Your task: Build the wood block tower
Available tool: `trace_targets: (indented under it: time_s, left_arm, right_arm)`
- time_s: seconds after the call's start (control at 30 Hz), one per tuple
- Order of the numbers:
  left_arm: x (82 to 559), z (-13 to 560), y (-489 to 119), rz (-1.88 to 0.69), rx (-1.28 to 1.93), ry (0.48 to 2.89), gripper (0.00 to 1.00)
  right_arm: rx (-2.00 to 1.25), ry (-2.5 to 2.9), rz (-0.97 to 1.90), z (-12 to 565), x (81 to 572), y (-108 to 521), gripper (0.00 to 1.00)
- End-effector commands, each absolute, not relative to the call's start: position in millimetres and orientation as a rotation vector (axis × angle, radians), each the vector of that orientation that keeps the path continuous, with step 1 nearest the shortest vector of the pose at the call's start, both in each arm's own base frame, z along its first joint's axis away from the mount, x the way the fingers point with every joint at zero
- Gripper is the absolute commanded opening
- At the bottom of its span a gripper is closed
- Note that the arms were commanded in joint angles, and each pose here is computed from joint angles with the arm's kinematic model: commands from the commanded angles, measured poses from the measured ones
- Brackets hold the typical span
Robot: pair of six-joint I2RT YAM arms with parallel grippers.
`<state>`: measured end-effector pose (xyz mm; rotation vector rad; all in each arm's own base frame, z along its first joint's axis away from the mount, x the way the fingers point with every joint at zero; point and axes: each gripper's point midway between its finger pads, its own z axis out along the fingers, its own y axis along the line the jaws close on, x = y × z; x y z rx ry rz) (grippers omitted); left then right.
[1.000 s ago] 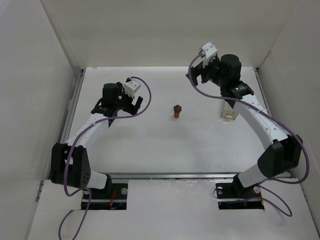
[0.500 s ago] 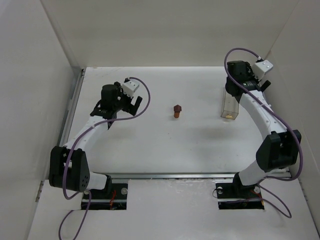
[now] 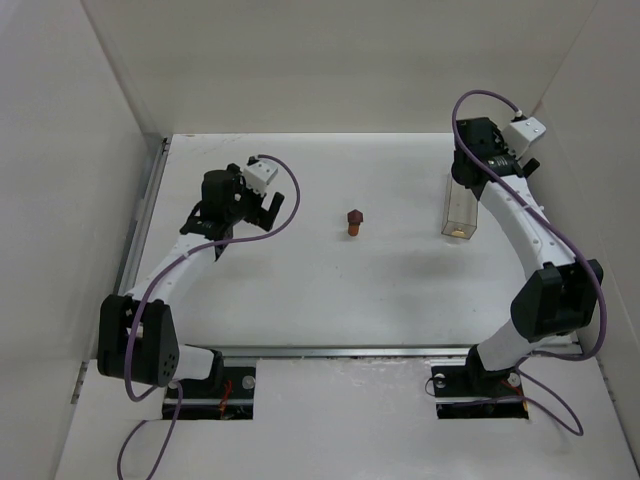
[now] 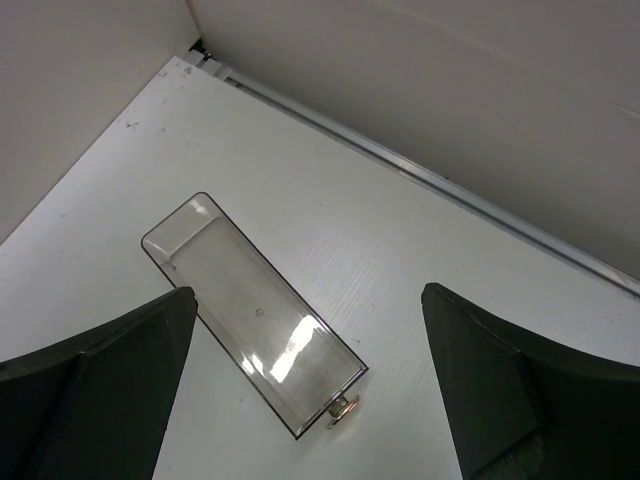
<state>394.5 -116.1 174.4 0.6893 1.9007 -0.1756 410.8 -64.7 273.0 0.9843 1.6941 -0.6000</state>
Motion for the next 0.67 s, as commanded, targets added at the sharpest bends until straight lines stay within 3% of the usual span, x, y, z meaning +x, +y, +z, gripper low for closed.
trace_targets:
  time_s: [0.0, 0.63]
  left_arm:
    - [394.0, 198.9, -120.1, -0.186, 0.669, 1.819, 1.0]
    - [389.8, 191.7, -119.1, -0.188, 0.671, 1.828, 1.0]
  right_arm:
    - [1.0, 1.659, -0.582, 288.4, 410.0, -61.4, 1.0]
    - [1.011, 1.624, -0.613, 287.2, 402.9, -64.3, 1.0]
